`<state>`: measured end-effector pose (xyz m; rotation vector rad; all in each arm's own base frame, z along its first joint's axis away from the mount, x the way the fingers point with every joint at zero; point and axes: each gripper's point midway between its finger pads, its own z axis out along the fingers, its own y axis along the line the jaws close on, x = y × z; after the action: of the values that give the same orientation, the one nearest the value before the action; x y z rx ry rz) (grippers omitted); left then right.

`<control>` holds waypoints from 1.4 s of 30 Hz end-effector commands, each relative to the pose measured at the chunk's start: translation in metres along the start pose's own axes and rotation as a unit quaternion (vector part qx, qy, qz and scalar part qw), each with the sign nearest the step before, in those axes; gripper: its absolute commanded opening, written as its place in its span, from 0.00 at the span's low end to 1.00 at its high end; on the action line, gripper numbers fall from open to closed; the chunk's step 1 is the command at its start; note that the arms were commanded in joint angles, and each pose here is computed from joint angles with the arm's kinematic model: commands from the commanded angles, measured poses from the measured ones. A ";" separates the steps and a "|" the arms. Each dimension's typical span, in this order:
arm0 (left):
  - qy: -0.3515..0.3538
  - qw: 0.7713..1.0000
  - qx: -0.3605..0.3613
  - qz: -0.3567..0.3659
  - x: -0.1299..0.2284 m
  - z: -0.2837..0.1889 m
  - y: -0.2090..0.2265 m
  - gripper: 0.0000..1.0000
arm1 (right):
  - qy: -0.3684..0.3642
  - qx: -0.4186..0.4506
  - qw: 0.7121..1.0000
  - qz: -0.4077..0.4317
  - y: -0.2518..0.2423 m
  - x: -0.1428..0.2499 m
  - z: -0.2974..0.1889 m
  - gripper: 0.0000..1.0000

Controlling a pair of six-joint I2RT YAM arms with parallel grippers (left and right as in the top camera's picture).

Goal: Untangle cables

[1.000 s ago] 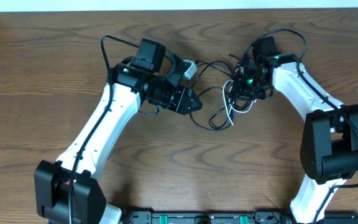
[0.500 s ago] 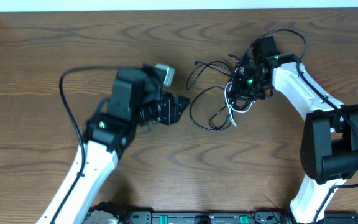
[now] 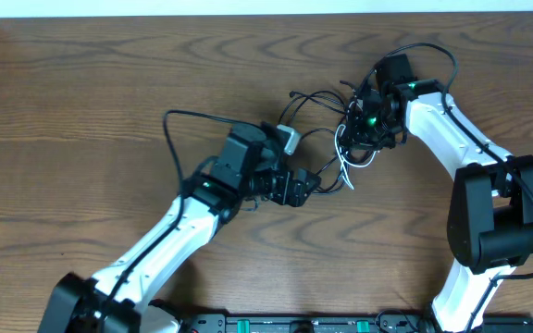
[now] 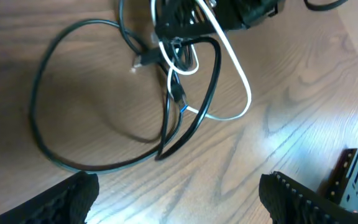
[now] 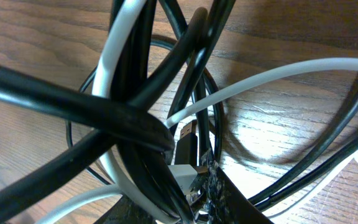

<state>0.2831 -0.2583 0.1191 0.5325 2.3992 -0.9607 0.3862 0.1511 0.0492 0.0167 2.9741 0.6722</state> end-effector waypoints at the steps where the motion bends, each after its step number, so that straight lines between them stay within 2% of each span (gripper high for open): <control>1: -0.001 1.000 0.013 0.023 -0.002 0.012 -0.008 0.87 | -0.009 -0.007 1.000 -0.012 0.007 0.000 -0.008 0.24; 11: -0.015 0.999 -0.003 0.029 -0.005 0.051 0.017 0.86 | -0.009 -0.007 1.000 -0.012 0.008 0.000 -0.008 0.24; 17: -0.011 0.999 0.008 0.046 0.001 0.062 0.004 0.83 | -0.009 -0.007 1.000 -0.012 0.007 0.000 -0.008 0.25; 21: -0.019 0.998 -0.032 0.058 0.001 0.067 0.007 0.83 | -0.009 -0.008 1.000 -0.012 0.008 0.000 -0.008 0.25; 25: -0.020 0.997 -0.036 0.061 0.002 0.068 0.006 0.81 | -0.009 -0.007 1.000 -0.012 0.008 0.000 -0.008 0.25; 27: -0.021 0.997 -0.036 0.061 0.002 0.068 0.006 0.71 | -0.009 -0.008 1.000 -0.012 0.008 0.000 -0.008 0.25; 28: -0.021 0.997 -0.036 0.061 0.002 0.068 0.006 0.62 | -0.009 -0.007 1.000 -0.012 0.008 0.000 -0.008 0.25; 30: -0.021 0.997 -0.038 0.061 0.001 0.068 0.007 0.51 | -0.007 -0.007 1.000 -0.011 0.007 0.001 -0.008 0.25; 33: -0.021 0.997 -0.038 0.061 0.002 0.068 0.007 0.20 | -0.007 -0.007 1.000 -0.011 0.007 0.001 -0.008 0.25; 35: -0.021 0.997 -0.038 0.061 0.002 0.068 0.007 0.08 | -0.006 -0.007 1.000 -0.010 0.007 0.001 -0.008 0.25; 42: 0.007 0.997 -0.080 -0.001 -0.005 0.042 0.033 0.07 | -0.005 -0.006 1.000 -0.010 0.007 0.002 -0.008 0.27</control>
<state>0.2992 -0.2821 0.0579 0.5651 2.4528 -0.7827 0.3851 0.1511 0.0491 0.0181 2.9790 0.6733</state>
